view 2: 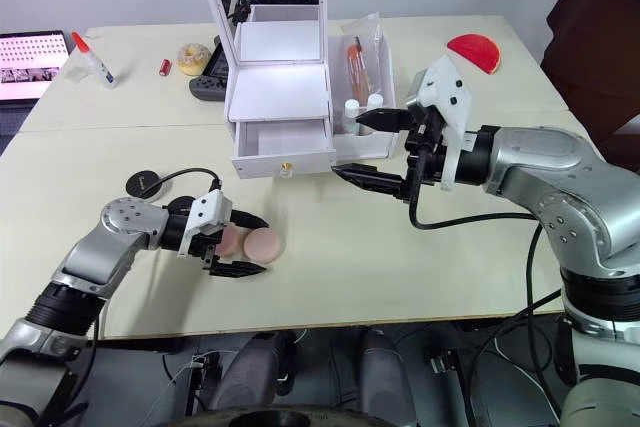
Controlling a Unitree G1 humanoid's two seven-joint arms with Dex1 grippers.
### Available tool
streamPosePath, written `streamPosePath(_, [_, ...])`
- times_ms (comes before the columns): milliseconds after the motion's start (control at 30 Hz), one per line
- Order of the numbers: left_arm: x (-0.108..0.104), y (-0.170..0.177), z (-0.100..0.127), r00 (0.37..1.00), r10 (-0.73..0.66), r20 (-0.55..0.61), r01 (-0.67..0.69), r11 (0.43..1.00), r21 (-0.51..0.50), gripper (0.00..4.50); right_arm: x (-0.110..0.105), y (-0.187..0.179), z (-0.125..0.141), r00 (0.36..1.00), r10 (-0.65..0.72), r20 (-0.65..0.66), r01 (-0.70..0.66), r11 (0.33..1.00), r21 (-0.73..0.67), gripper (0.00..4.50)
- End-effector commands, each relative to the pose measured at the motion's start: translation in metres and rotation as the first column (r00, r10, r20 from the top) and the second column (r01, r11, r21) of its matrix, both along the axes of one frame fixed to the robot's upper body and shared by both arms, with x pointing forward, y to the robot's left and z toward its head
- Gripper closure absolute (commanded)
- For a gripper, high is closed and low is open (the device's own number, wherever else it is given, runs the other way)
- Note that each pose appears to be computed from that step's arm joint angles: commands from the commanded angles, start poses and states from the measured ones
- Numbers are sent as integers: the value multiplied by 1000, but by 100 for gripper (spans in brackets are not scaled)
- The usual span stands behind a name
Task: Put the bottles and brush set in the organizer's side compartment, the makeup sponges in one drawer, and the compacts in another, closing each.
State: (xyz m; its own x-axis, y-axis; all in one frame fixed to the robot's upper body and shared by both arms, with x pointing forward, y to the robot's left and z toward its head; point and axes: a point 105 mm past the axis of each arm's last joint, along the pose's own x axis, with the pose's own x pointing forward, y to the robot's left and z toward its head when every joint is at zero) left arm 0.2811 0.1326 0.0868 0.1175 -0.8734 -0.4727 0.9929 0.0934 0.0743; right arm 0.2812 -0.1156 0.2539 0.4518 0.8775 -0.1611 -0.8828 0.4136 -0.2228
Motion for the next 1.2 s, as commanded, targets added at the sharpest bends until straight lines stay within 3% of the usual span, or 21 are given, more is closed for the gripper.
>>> streamPosePath(33, [-5, -4, 0, 1000, -15, -19, 15, 1000, -2, 28, -2, 1, 13, 998, 6, 61, -7, 1000, 11, 0])
streamPosePath(167, [-6, -3, 1, 1000, -7, -26, 7, 1000, -5, 185, -2, 2, 12, 998, 4, 58, -5, 1000, 16, 0])
streamPosePath(300, [-8, -3, 3, 1000, -14, -24, 14, 1000, -5, 186, -1, 2, 10, 998, 4, 55, -5, 1000, 15, 0])
streamPosePath(467, [-12, -6, 29, 1000, -27, -14, 26, 997, -71, 186, 1, 2, 9, 999, -2, 53, 1, 1000, 15, 0])
streamPosePath(733, [-27, 7, 114, 999, -37, -3, 36, 980, -194, 186, 3, -6, 11, 998, -23, 63, 22, 1000, 15, 0])
streamPosePath(833, [-10, 12, 144, 998, 36, 45, -23, 967, -252, 186, 4, -6, 12, 997, -22, 67, 20, 999, 28, 0])
streamPosePath(967, [44, 13, 184, 964, 206, 166, -142, 934, -329, 186, 7, -3, 7, 998, -24, 66, 23, 999, 25, 0])
streamPosePath(1067, [63, 11, 176, 958, 207, 199, -148, 949, -278, 186, 7, 0, 6, 997, -20, 68, 18, 1000, 24, 0])
streamPosePath(1200, [73, 6, 157, 967, 175, 184, -129, 964, -234, 186, 6, 3, 5, 997, -18, 72, 16, 1000, 25, 0])
